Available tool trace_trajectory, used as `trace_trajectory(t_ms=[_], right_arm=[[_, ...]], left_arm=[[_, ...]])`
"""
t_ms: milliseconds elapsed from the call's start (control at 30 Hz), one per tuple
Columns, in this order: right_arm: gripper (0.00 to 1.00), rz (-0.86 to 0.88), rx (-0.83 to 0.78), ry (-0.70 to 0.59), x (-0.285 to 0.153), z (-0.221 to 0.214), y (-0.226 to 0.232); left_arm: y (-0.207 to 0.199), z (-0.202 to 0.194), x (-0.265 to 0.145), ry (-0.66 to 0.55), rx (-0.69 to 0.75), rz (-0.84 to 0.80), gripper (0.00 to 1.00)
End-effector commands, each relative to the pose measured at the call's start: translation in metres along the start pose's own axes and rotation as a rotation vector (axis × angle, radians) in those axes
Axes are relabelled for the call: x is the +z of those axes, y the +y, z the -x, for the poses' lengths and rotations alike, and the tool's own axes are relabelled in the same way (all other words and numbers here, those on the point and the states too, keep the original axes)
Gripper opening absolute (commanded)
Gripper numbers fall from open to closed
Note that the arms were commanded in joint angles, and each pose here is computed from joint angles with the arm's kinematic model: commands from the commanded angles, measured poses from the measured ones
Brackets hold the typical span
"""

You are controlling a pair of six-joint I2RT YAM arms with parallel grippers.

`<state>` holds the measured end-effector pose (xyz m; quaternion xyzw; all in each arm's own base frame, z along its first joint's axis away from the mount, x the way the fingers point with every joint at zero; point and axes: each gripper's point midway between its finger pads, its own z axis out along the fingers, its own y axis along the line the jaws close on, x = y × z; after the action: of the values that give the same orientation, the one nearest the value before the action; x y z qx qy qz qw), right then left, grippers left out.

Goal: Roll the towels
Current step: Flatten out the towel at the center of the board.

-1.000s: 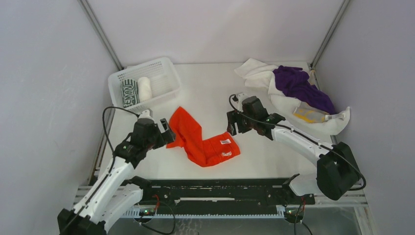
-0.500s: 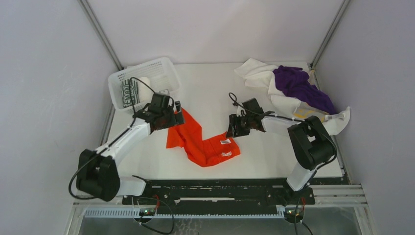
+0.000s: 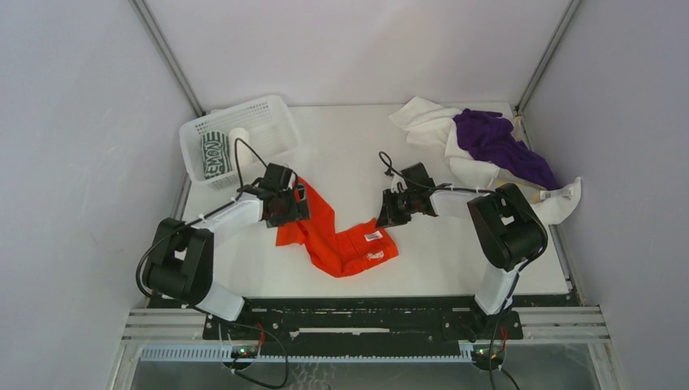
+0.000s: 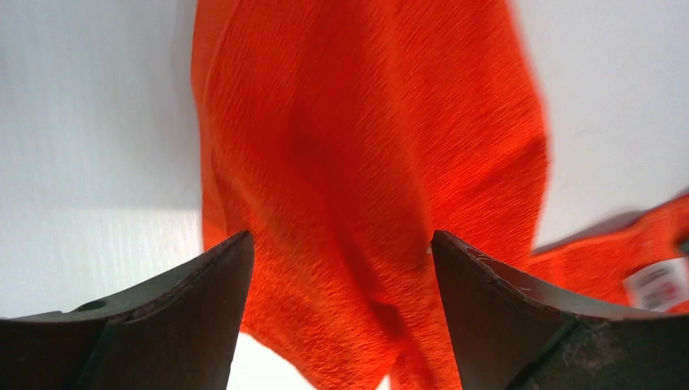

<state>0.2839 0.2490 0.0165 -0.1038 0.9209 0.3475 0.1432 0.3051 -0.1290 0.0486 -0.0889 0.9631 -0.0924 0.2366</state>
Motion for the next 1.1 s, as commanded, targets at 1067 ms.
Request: trace_trajectory(t_ms=[1067], right_arm=[[0.03, -0.261, -0.018, -0.273, -0.094, 0.014, -0.049]], left_arm=[[0.103, 0.027, -0.065, -0.268, -0.357, 0.152, 0.64]])
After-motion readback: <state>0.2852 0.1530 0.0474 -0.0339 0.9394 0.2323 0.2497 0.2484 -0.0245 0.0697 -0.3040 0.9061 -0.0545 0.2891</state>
